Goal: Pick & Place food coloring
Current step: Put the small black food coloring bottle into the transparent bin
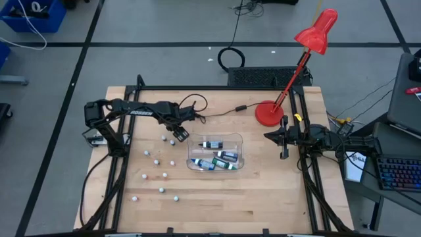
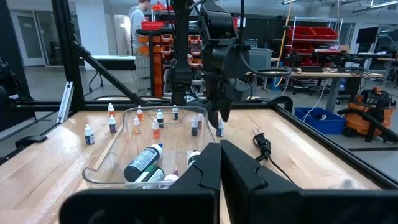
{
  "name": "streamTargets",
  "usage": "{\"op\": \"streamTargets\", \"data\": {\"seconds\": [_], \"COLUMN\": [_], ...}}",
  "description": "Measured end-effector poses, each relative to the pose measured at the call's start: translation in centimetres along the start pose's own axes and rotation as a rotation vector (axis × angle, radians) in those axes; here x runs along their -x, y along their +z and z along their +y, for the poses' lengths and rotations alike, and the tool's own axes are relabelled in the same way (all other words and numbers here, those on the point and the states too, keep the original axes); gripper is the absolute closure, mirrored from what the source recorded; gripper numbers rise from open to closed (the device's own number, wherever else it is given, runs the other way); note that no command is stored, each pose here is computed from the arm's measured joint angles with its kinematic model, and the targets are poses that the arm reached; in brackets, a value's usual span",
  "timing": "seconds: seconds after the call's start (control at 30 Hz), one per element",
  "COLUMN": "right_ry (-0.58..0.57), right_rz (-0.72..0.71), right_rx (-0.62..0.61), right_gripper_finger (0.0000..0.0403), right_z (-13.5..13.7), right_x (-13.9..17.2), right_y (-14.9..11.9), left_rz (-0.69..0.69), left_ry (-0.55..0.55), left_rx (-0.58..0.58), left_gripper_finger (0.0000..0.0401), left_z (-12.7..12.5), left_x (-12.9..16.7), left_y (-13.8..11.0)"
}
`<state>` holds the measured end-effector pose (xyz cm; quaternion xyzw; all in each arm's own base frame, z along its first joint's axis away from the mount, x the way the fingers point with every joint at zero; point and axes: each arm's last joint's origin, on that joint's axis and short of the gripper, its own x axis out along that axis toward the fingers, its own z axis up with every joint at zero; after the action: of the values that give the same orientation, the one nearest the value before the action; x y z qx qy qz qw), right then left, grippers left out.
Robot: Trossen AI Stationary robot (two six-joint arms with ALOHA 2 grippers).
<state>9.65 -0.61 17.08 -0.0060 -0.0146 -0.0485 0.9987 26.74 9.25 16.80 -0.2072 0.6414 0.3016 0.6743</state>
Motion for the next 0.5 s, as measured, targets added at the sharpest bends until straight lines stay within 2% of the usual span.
{"op": "streamTargets", "data": {"seconds": [0.5], "right_ry": [0.0], "right_rz": [0.0], "right_rx": [0.0], "right_gripper_finger": [0.0403], "right_z": [0.0], "right_x": [0.0], "right_y": [0.0], "left_rz": [0.002], "left_ry": [-0.004], "left_rx": [0.0], "left_gripper_finger": [0.0267], "left_z": [-0.01], "left_x": [-0.01], "left_y": [-0.01]}}
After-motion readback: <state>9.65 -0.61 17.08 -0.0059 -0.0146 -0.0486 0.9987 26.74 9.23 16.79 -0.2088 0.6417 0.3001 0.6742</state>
